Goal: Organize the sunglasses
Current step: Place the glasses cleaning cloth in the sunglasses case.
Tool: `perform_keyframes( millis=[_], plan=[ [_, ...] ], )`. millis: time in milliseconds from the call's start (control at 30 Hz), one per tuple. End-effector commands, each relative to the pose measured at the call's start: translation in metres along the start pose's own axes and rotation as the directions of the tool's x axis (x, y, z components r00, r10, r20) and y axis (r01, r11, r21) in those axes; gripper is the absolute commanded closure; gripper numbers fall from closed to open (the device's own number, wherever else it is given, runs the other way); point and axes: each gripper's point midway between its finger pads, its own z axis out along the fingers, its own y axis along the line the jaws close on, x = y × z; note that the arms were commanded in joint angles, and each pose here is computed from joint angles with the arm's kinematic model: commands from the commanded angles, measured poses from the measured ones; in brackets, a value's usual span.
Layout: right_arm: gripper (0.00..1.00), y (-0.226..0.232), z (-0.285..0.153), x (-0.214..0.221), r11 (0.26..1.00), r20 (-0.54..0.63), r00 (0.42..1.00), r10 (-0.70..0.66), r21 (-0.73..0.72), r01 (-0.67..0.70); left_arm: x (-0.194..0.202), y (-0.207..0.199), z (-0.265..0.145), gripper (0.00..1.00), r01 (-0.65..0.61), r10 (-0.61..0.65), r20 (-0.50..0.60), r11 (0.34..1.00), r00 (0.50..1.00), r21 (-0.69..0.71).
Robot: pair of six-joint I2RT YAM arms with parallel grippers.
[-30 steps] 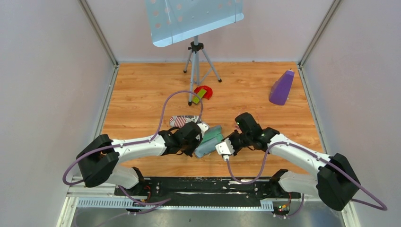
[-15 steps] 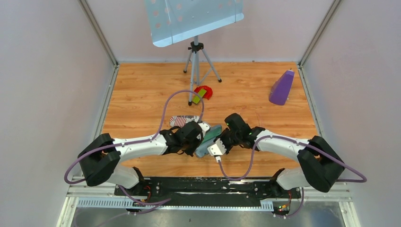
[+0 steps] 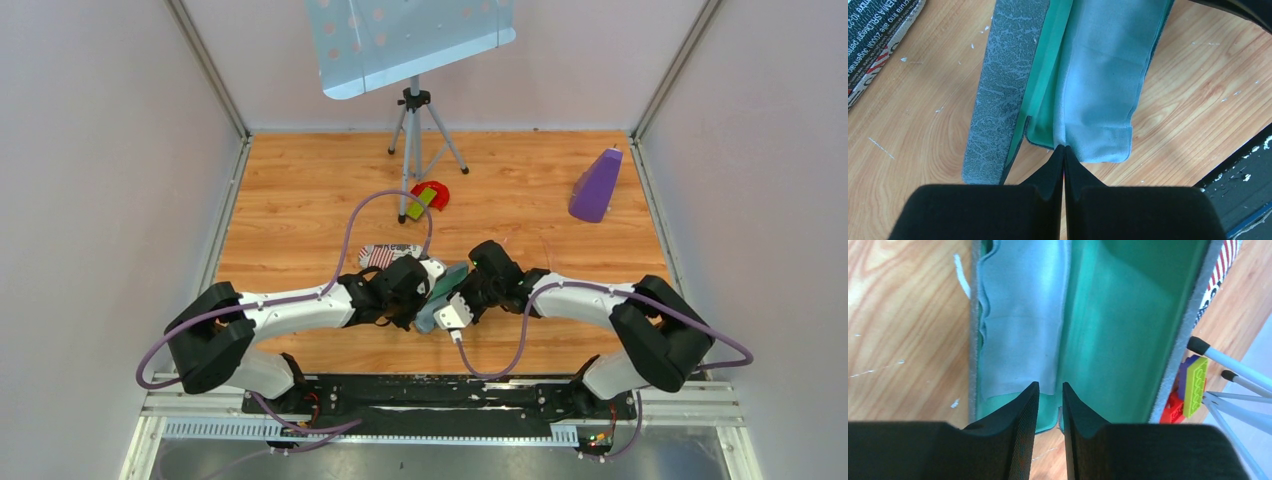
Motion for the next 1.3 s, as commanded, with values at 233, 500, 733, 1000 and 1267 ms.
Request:
perform_keyframes(
  millis=[233, 500, 733, 1000, 1267],
  plan=[
    [0.74, -0.009, 0.008, 0.003, 1.0, -0.027, 0.999, -0.031, 0.003, 0.031, -0.001, -0.002, 0.007, 1.0, -0.008, 0.008, 0.001, 1.0, 1.0, 0.03],
    [0.78, -0.001, 0.008, 0.006, 0.999, -0.038, 0.999, -0.034, -0.02, 0.033, 0.0, -0.001, 0.008, 1.0, -0.004, 0.004, 0.001, 0.999, 1.0, 0.033],
    [0.83, 0.007, 0.011, 0.007, 0.996, -0.034, 0.996, -0.08, -0.036, 0.079, -0.001, 0.0, 0.008, 1.0, -0.001, 0.001, 0.003, 1.0, 1.0, 0.031],
    [0.87, 0.014, 0.015, 0.013, 0.993, -0.063, 0.992, -0.113, -0.026, 0.112, 0.0, 0.0, 0.008, 1.0, -0.002, 0.002, -0.002, 1.0, 1.0, 0.03],
    [0.96, 0.003, 0.003, 0.01, 0.995, -0.078, 0.992, -0.104, -0.002, 0.104, -0.001, 0.0, 0.007, 1.0, -0.006, 0.006, -0.002, 1.0, 1.0, 0.03]
  ],
)
